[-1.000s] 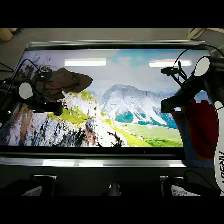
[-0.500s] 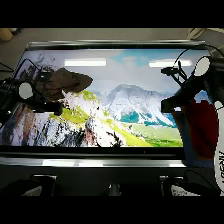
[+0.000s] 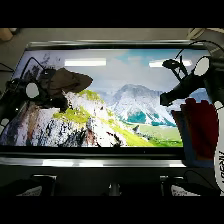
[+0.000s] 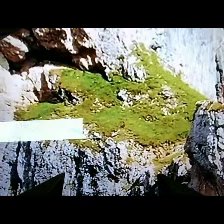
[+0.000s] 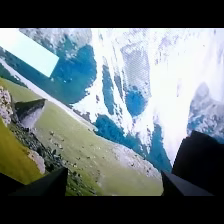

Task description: Fold the shirts.

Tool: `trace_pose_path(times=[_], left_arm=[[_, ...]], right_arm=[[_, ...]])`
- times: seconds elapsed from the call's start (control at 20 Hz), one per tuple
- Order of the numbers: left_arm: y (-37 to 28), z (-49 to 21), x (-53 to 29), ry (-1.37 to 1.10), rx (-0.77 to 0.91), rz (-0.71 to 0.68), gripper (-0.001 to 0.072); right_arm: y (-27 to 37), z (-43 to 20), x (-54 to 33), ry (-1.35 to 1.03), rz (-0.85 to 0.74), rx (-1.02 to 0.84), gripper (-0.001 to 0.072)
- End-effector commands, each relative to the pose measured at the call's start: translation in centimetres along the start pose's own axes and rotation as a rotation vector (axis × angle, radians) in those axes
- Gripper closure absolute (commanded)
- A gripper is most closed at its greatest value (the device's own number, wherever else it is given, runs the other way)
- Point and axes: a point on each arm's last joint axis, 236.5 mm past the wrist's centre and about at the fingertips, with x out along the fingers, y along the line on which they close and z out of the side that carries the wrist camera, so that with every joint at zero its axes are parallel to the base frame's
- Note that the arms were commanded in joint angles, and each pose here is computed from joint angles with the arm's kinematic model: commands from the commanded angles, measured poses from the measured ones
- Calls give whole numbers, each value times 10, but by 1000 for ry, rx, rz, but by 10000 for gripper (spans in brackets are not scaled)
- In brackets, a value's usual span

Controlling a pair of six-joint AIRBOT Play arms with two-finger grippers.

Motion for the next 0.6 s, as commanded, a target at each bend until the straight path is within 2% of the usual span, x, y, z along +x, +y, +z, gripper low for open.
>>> trace_pose_path(times=[0.0, 0.1, 0.25, 0.4, 0.55], left_arm=[[-15, 43, 15, -150, -47, -62, -13], [-5, 110, 7, -344, -92, -77, -11], [55, 194, 13, -422, -273, -45, -5], [113, 199, 68, -244, -521, -41, -13], [124, 175, 121, -105, -673, -144, -13]], right_arm=[[-19, 30, -2, -127, -80, -17, 102], [-26, 45, -5, -188, -112, -17, 102], [-26, 59, -9, -252, -112, -10, 101], [-13, 65, -9, -278, -55, 5, 101], [-3, 70, -10, -300, -13, 16, 102]])
